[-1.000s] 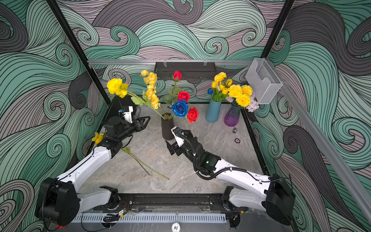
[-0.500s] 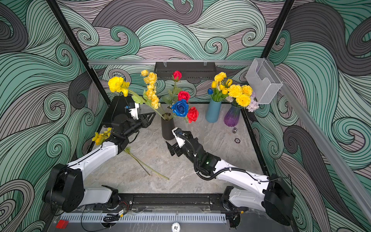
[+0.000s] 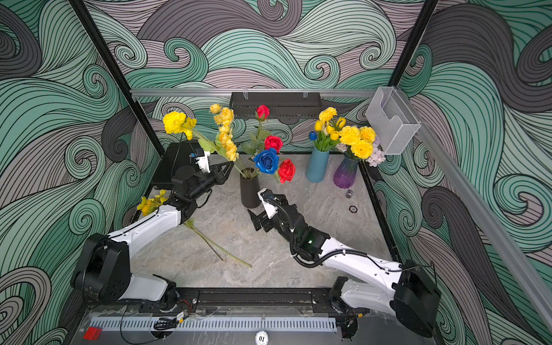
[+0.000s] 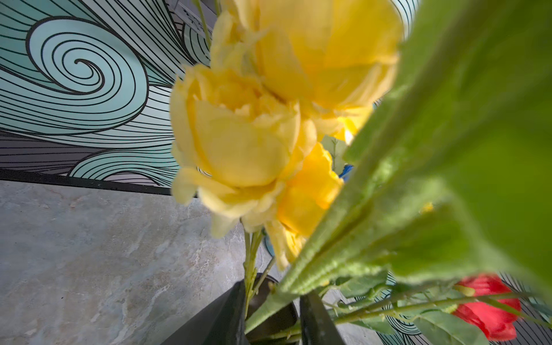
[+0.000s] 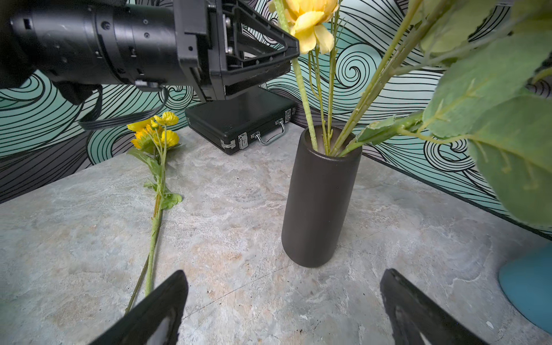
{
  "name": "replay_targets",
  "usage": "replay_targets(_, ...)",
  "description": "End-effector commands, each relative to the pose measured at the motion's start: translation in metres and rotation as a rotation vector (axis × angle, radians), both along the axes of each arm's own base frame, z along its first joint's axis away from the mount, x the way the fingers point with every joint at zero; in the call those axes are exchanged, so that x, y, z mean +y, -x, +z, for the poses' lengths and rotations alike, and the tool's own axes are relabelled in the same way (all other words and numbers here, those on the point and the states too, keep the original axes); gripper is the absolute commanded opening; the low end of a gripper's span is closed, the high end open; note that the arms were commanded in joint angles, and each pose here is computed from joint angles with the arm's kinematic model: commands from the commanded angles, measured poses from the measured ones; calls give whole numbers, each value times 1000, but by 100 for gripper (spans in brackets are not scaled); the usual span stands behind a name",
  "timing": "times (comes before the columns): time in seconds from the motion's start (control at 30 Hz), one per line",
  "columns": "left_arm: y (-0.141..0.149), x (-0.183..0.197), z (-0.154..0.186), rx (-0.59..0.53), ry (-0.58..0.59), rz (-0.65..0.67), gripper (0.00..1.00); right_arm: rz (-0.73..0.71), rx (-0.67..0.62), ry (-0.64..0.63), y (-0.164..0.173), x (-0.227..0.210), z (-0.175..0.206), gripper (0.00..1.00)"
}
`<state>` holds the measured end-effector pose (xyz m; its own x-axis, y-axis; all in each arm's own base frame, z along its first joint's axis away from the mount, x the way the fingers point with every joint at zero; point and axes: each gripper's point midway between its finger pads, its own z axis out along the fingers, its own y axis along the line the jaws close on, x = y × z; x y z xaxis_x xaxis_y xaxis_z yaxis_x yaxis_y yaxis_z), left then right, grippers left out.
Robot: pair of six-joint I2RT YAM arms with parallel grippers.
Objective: Pick out yellow flowers from the vase
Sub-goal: Place the flower at the center of the board, then pick up the flower from the vase.
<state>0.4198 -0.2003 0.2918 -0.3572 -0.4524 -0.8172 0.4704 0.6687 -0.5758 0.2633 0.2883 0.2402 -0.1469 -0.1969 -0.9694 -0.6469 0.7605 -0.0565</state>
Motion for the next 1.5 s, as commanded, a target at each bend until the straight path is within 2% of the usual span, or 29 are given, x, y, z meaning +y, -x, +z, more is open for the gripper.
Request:
replay_targets(0.0,-10,-3,11,-25,11,20,29,4,-5,-31,1,-1,6,100)
replay_targets(0.27,-10,-8,13,-23,-12,1,16,6,-1,-33,1,-1,5,99)
replay_targets(0.43,-4,-10,15,-35,-32,-8,12,5,1,-29,-1,-1,4,99)
replay_targets(0.6,0,-11,15,-41,-66,-3,11,6,1,-31,0,0,5,99)
replay_targets(0.67,8,-9,29,-71,-63,3,10,5,0,-31,-1,0,5,99)
replay_targets(1.13,31,3,60,-106,-94,33,7,47,-22,-27,-2,10,11,99)
replay_targets(1.47,52,17,100,-119,-109,62,5,112,-78,-18,1,22,20,94)
